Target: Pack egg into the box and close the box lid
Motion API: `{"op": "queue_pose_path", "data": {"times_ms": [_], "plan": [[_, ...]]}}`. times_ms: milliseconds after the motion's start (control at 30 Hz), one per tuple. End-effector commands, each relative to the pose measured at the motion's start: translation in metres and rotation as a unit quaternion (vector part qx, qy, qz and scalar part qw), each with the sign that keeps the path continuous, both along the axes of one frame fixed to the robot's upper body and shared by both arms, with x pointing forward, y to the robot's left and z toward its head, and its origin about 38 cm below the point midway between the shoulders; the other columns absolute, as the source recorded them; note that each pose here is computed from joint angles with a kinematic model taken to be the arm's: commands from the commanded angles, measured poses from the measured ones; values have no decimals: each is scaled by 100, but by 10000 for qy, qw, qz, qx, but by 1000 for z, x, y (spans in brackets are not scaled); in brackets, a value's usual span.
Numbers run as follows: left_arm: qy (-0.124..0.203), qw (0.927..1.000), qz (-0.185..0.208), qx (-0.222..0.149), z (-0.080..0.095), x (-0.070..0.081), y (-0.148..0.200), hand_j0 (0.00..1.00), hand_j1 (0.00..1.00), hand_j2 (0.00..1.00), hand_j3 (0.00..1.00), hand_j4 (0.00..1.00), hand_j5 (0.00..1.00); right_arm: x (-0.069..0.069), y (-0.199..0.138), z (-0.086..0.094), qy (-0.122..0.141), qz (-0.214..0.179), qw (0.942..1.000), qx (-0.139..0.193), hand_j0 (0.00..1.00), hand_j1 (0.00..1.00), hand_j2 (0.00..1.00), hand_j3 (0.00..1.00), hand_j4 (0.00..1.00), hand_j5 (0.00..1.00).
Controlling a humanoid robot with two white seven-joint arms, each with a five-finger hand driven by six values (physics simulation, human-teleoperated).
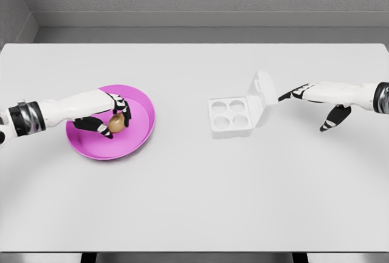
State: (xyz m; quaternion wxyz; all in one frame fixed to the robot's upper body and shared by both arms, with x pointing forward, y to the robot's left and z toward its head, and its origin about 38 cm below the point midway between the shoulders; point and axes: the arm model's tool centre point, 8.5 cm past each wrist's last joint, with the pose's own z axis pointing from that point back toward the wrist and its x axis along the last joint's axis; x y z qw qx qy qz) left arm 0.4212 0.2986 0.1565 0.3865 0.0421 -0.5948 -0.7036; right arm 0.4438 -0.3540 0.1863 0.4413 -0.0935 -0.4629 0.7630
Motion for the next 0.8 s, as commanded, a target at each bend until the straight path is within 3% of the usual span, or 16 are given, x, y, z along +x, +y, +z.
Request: {"op": "queue_pose_path", "data": {"times_ms": [0,767], "plan": [[13,10000,-7,-75,0,0,-4,38,38,38,38,38,38,0,-1,1,-2,-19,10000,22,100,100,100,100,100,100],[-149,9990,-198,-381,9,10,-35,38,38,38,38,38,38,1,-2,2,-7,-43,10000,28,100,100,100,100,100,100]]}}
